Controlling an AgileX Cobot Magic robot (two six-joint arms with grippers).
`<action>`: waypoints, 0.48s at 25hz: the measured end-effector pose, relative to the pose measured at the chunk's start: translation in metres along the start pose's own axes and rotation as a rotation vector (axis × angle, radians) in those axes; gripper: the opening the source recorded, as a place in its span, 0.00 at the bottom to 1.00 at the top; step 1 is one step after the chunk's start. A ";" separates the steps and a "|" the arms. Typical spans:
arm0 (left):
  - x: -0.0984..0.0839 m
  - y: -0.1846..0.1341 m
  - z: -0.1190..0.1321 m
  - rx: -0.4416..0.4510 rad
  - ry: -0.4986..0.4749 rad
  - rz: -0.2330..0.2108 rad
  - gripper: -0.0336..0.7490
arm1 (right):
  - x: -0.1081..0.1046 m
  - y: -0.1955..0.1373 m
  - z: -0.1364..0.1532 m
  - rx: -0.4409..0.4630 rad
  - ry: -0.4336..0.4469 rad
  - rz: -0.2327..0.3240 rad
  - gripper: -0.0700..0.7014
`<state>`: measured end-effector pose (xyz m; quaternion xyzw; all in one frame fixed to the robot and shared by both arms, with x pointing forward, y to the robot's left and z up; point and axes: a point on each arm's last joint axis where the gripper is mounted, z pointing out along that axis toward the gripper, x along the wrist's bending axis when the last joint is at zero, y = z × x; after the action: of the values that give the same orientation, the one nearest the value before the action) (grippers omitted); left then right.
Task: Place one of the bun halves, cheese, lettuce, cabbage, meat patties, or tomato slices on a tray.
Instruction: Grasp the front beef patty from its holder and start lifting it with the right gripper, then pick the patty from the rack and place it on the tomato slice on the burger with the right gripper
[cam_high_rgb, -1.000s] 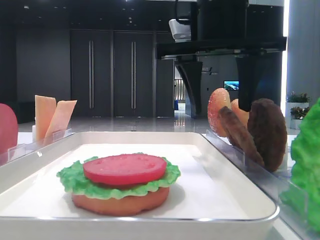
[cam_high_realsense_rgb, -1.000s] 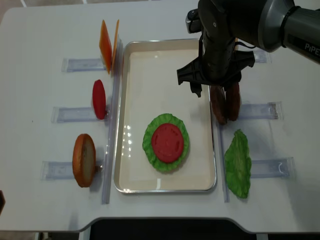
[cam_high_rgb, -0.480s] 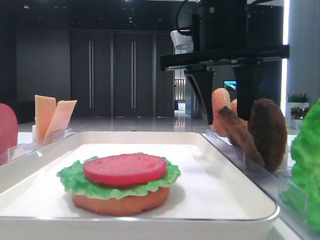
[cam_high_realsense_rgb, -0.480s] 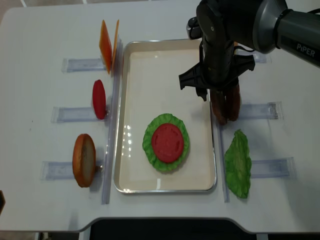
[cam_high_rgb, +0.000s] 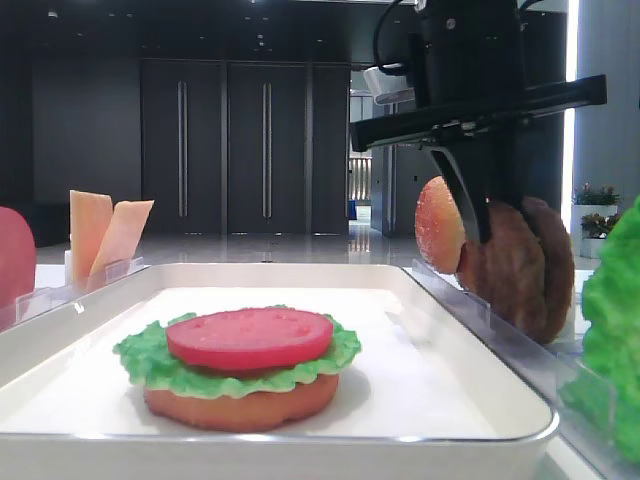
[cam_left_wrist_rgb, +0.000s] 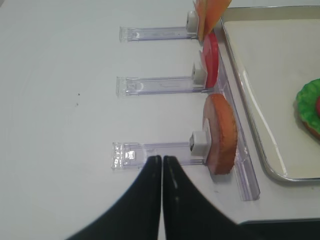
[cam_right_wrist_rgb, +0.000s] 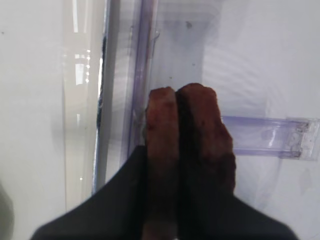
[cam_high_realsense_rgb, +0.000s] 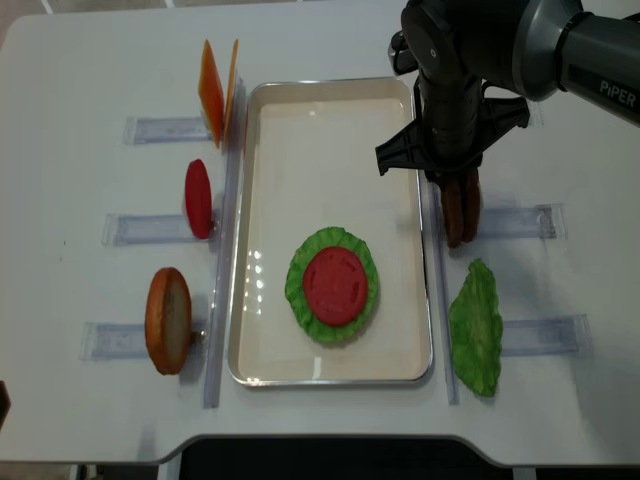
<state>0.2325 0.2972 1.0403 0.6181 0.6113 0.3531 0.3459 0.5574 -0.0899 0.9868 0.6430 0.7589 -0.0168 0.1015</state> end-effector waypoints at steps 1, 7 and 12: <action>0.000 0.000 0.000 0.000 0.000 0.000 0.04 | -0.001 0.000 0.000 0.002 -0.006 -0.002 0.24; 0.000 0.000 0.000 0.000 0.000 0.000 0.04 | -0.001 0.000 -0.001 -0.004 -0.012 -0.004 0.24; 0.000 0.000 0.000 0.000 0.000 0.000 0.04 | -0.004 -0.004 -0.015 -0.007 0.020 0.010 0.24</action>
<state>0.2325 0.2972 1.0403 0.6181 0.6113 0.3531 0.3459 0.5520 -0.0923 1.0013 0.6464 0.7569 -0.0072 0.0965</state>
